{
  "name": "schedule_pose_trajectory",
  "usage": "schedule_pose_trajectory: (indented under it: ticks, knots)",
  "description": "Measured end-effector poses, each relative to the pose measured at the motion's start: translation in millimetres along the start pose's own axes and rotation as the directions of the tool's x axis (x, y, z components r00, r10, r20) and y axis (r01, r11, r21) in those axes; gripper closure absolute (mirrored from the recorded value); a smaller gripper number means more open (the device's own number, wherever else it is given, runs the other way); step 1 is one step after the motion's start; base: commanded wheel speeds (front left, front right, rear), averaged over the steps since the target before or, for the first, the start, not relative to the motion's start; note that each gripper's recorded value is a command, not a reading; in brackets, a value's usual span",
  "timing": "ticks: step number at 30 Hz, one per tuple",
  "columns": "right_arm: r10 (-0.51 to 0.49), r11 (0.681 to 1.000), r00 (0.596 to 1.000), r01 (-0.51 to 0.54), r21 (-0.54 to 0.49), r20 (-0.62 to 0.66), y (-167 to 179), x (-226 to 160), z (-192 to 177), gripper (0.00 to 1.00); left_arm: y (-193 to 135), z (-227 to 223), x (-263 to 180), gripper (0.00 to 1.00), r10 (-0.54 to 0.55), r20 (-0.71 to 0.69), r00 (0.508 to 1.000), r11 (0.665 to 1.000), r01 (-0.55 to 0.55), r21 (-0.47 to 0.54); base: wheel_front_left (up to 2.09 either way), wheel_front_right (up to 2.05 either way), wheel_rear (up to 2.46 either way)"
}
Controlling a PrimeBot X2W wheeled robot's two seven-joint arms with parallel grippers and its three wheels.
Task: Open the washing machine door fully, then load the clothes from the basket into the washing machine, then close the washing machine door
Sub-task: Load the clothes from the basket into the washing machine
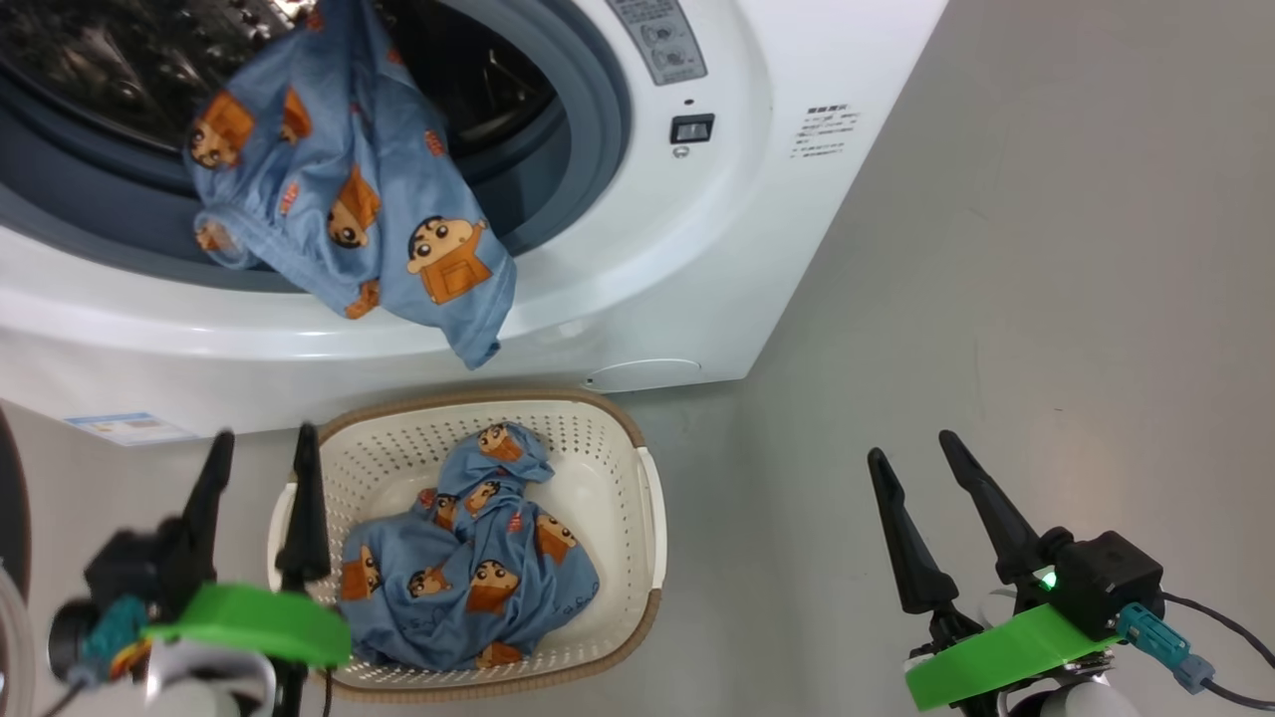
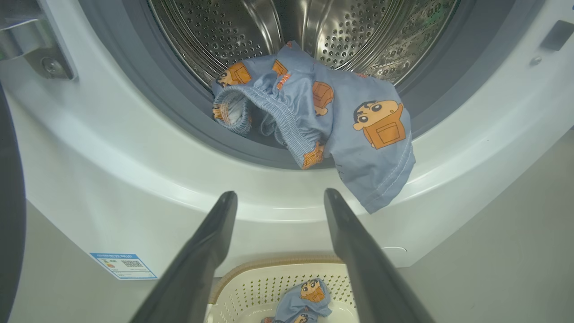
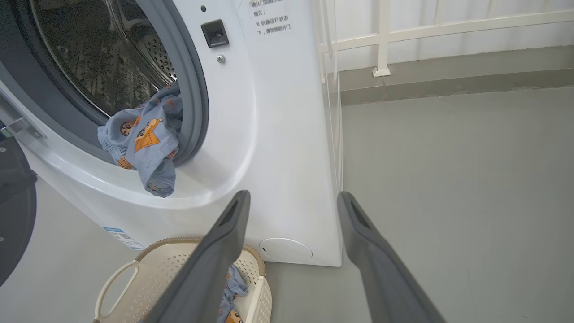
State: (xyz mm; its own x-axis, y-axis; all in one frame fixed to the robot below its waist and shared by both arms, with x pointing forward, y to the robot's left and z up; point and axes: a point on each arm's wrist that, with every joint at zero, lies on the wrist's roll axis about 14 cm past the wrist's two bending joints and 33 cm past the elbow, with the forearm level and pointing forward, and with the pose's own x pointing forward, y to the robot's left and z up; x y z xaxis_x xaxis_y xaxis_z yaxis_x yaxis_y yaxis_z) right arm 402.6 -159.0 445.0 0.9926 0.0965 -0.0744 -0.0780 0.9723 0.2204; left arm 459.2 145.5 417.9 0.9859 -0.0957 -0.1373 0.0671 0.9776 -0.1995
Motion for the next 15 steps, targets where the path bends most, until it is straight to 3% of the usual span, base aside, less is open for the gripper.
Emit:
schedule_pose_trajectory:
  ticks: [15]
  knots:
    - [-0.016, 1.000, 1.000, 0.016, -0.011, 0.014, -5, -6, 6, 0.00, 8, 11, -48, 0.00, 0.031, 0.029, 0.999, 0.999, -0.031, -0.013, 0.00, 0.00, 0.00]
